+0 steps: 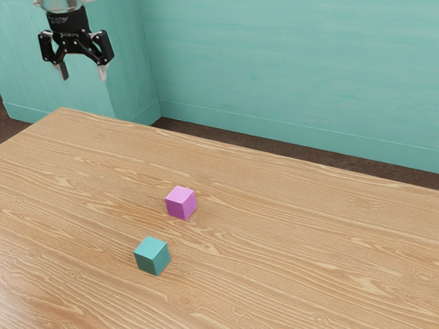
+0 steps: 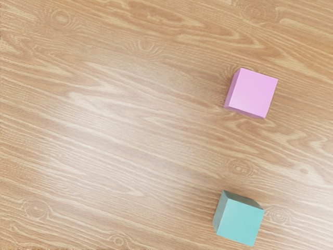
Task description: Pick up the blue block with one arm, and put the blue block on the pink block with one arm
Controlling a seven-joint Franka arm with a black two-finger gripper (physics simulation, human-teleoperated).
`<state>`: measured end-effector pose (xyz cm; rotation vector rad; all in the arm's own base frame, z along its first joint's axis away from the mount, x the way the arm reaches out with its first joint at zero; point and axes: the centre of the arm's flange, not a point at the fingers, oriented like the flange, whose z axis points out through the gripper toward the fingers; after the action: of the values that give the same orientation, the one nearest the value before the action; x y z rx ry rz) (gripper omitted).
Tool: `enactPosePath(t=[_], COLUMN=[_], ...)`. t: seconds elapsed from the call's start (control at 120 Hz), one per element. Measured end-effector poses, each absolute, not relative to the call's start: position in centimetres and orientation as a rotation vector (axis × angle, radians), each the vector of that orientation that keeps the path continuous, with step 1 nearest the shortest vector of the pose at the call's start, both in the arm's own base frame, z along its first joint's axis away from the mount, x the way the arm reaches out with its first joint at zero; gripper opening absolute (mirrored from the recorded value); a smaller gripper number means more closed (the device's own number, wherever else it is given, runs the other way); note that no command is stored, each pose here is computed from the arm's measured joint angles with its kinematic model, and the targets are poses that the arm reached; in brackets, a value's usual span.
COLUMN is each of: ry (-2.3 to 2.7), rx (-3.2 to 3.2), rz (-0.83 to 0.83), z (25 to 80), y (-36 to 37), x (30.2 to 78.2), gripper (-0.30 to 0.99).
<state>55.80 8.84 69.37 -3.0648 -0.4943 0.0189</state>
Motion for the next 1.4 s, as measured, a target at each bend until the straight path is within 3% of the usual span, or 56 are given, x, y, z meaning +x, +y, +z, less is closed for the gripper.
enactPosePath(t=[0.133,0.225,0.342,0.55,0.625,0.775,0.958,1.2,1.4], ry=[-0.522,-0.543,-0.529,-0.371,-0.396,-0.440,-0.518,-0.410,0.074], rx=[-3.064,-3.077,-3.079,-3.124,-3.125,-3.129,-3.133,-3.132,-3.104], rz=[0.009,-0.298,-0.488,-0.480,-0.399,-0.074,0.147,0.149,0.049], z=[69.8,79.5,85.5,85.5,83.0,71.6,60.0,51.9,44.0], y=[8.9,8.6,7.3,1.8,2.3,3.0,4.3,5.0,3.9], x=[55.6,50.6,45.2,45.4,47.9,50.6,44.4,38.8,39.9], gripper=[0.69,0.69,0.69,0.69,0.69,0.69,0.69,0.69,0.69])
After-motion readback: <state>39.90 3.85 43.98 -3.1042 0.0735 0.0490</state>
